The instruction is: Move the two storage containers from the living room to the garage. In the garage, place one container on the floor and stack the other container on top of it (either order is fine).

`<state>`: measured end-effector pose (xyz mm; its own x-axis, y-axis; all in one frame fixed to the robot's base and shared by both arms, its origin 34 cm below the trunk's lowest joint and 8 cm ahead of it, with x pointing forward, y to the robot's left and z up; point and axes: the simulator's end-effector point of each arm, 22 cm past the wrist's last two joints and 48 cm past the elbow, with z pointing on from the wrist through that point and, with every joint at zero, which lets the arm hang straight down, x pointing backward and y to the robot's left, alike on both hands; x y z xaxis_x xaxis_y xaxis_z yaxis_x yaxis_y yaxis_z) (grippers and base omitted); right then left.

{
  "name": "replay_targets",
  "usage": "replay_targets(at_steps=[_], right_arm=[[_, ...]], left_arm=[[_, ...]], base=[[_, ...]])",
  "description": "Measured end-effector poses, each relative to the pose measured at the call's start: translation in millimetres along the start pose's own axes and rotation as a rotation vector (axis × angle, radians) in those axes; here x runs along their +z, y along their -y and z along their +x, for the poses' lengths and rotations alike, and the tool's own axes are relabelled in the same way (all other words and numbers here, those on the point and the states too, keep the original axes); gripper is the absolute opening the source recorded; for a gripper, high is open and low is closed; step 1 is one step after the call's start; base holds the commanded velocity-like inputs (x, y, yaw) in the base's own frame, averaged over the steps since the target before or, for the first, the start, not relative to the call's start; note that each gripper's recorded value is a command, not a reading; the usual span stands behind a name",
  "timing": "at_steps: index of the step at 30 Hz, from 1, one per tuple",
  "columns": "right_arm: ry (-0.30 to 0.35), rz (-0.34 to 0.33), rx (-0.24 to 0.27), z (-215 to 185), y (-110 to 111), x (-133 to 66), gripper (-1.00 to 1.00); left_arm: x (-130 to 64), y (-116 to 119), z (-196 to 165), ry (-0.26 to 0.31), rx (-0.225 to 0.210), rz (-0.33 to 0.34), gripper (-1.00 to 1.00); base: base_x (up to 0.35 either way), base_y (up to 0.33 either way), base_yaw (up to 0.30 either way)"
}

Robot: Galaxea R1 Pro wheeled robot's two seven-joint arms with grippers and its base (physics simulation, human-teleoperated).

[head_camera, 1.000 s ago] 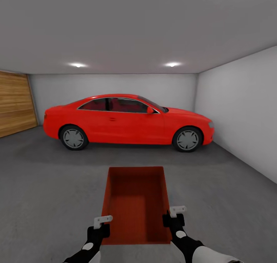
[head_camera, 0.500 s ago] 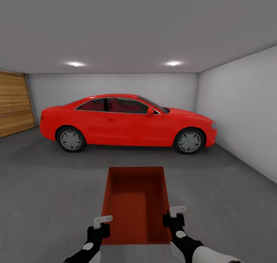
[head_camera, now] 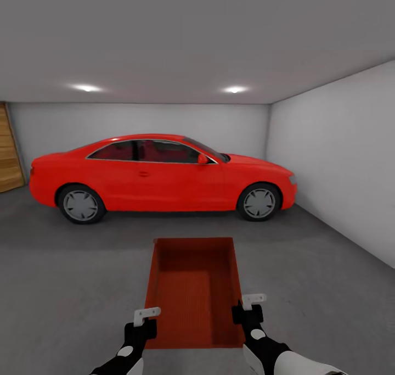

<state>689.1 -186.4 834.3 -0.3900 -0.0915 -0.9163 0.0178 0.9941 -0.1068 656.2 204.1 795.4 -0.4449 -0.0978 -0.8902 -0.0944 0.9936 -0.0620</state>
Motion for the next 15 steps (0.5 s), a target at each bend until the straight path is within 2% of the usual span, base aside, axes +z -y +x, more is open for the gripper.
replay_targets(at_steps=[15], right_arm=[[0.0, 0.0, 0.0, -0.1, 0.0, 0.0, -1.0]], left_arm=[[0.0, 0.0, -0.1, 0.0, 0.0, 0.0, -1.0]], base=[[0.321, 0.0, -0.279]])
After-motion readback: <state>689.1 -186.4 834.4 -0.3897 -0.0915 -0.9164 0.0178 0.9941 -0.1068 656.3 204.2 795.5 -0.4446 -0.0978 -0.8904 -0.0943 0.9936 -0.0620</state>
